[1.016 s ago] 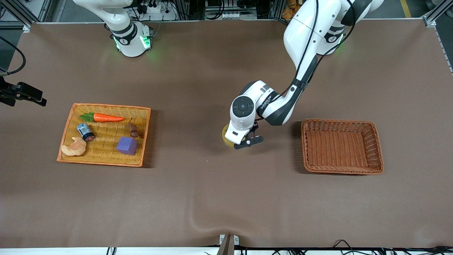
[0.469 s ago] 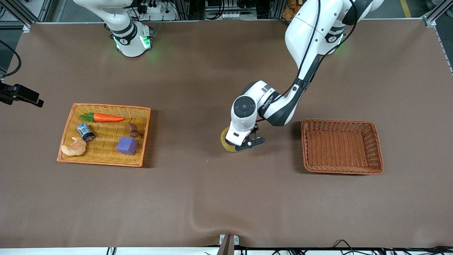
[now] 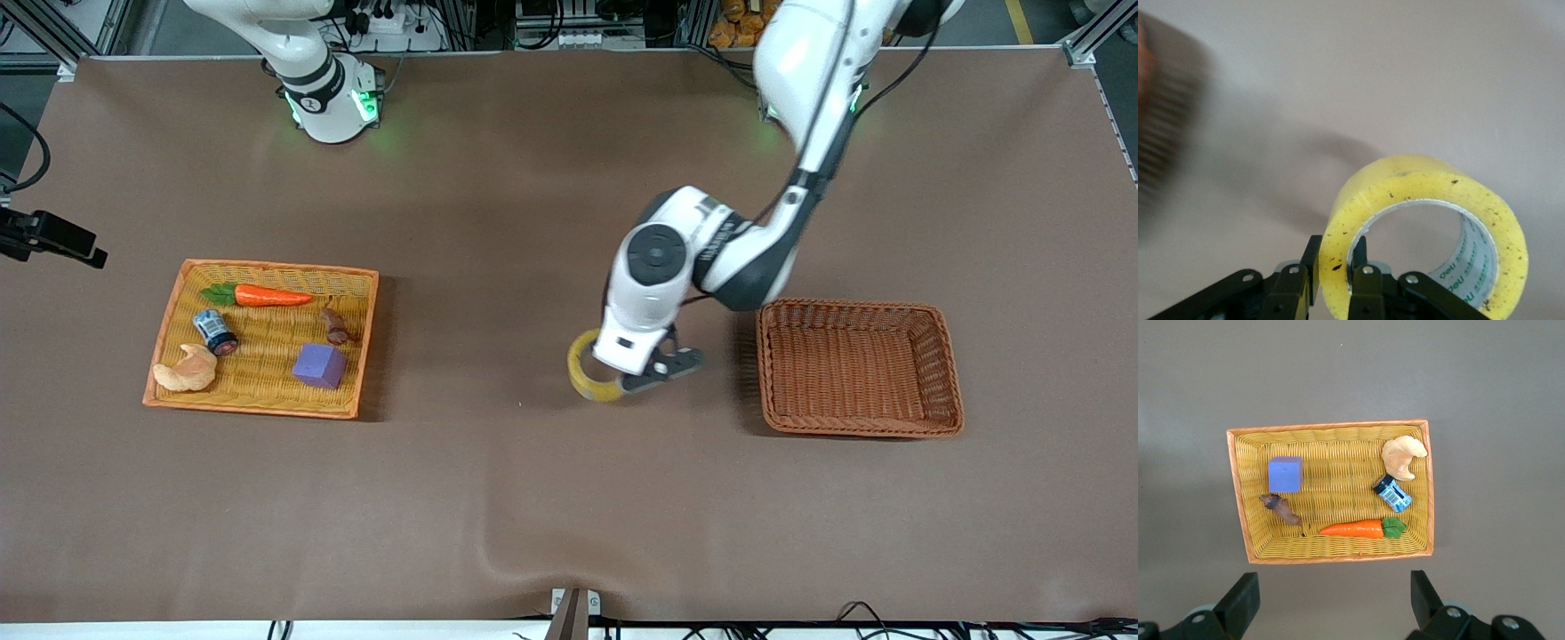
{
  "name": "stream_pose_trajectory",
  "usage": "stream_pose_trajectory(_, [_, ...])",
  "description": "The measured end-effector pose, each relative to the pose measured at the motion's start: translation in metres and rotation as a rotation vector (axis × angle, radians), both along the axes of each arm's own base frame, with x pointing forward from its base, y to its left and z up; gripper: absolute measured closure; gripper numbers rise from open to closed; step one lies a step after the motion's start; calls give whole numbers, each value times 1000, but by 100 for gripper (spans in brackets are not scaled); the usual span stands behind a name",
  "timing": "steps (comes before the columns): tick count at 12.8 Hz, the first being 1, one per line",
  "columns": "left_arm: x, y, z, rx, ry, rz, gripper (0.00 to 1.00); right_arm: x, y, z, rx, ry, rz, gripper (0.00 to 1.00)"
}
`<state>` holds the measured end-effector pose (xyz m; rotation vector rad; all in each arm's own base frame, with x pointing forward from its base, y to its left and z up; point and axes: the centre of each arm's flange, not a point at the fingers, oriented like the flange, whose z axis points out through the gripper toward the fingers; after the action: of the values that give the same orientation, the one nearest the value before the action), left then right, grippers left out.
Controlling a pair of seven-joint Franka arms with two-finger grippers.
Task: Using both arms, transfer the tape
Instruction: 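Carry the tape over the wicker basket and lower it in with the left gripper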
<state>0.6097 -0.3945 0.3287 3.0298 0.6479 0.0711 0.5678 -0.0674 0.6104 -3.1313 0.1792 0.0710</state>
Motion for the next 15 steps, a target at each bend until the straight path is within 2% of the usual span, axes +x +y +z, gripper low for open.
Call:
stream_pose_trajectory(3, [45, 93, 11, 26, 23, 128, 78, 0, 0, 0, 0, 0, -1, 0])
stream_pose_trajectory(4, [54, 123, 7, 59, 36, 149, 78, 0, 1, 2, 0, -4, 0, 0])
stream_pose_trajectory(7, [68, 204, -8, 154, 104, 116, 78, 1, 4, 7, 0, -14, 6, 0])
stream_pose_trajectory(10, [66, 260, -11, 165, 148, 58, 78, 1, 5, 7, 0, -15, 6, 0])
stream_pose_trajectory(15, [21, 335, 17, 159, 147, -48, 78, 1, 4, 8, 0, -17, 4, 0])
